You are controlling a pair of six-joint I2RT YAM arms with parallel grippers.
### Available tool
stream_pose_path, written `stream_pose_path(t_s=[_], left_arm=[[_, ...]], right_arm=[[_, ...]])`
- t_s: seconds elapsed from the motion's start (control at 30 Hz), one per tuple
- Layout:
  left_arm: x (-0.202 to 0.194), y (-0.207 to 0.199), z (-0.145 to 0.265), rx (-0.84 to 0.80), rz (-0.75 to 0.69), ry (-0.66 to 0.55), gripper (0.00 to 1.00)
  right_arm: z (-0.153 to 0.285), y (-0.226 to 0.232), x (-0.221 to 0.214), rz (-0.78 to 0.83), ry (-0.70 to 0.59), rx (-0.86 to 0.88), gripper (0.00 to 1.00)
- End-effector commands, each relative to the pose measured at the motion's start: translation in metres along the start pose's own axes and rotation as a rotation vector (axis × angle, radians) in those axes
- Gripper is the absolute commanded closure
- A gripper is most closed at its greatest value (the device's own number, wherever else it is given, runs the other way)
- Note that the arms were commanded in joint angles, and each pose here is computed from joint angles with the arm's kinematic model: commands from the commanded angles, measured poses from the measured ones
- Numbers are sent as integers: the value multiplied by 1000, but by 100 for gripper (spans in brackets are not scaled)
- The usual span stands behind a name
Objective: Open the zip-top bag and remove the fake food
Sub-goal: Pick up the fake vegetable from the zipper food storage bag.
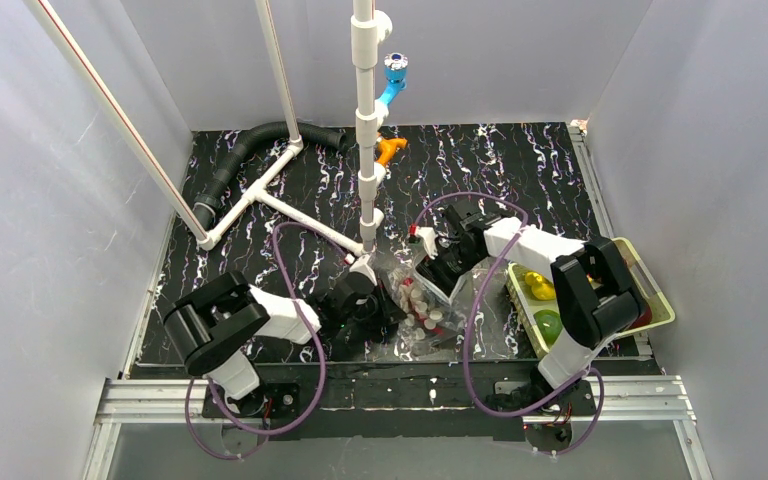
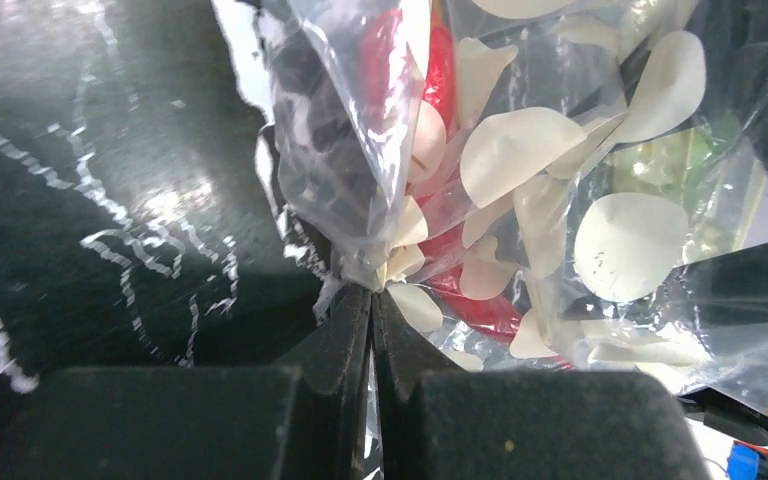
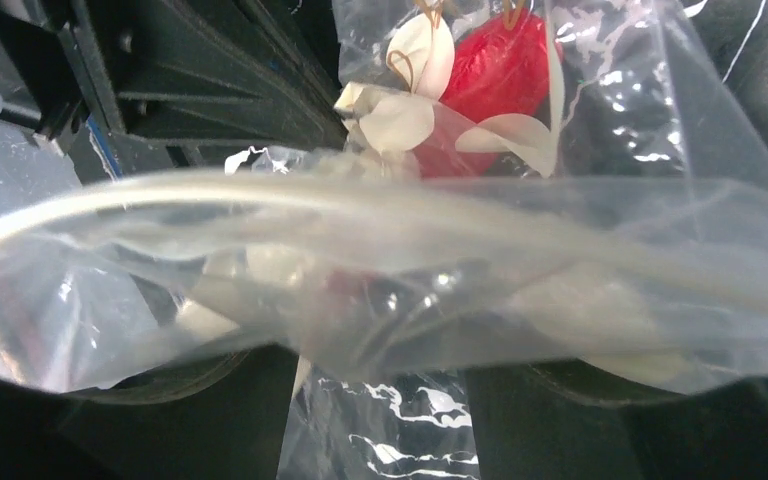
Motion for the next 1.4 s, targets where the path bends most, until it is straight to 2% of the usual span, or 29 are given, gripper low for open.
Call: stream_pose_path(t_s=[0.0,0.2,0.33,0.53,0.67,0.73,0.77,0.87,1.0,1.07,1.23,1.37], left_arm=[[-4,3,-13,35,7,61,100],[-5,-2,-27,28,4,103,100],[-10,10,-32,105,11,131,100],[-10,41,-15,242,90,40,100],[-12,49,-15,237,117,53,100],[-14,44,-20,187,119,90,100],[-14,41,-23,162,119,98,100],[-11,30,-29,91,109,104,100],[-6,16,-30,13,86,101,100],[-5,12,-28,-21,75,105,100],[-5,15,-15,-28,65,74,100],[-3,13,-11,-23,46,69,100]], right_arm=[[-6,-2,6,0,25,-4,35],[-19,-5,5,0,88,-15,41],[-27,4,4,62,127,18,36],[-37,14,-4,156,214,53,35],[-34,30,1,185,170,206,50],[-31,38,7,211,141,247,52],[-31,38,8,213,139,242,51],[-35,33,5,199,157,215,37],[-23,47,15,239,80,297,33],[-16,43,16,220,27,265,31],[13,-4,15,40,-114,28,31],[22,-18,13,-7,-175,-113,36]])
Point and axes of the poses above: each gripper's point midway between its finger pads, its own z axis back along the fingers, its own y axis along the line the jaws close on, x = y × z, the point moved 9 cm from there along z, back along the fingers, and after that the axes turned 3 degrees about z, right-handed, at the moved point
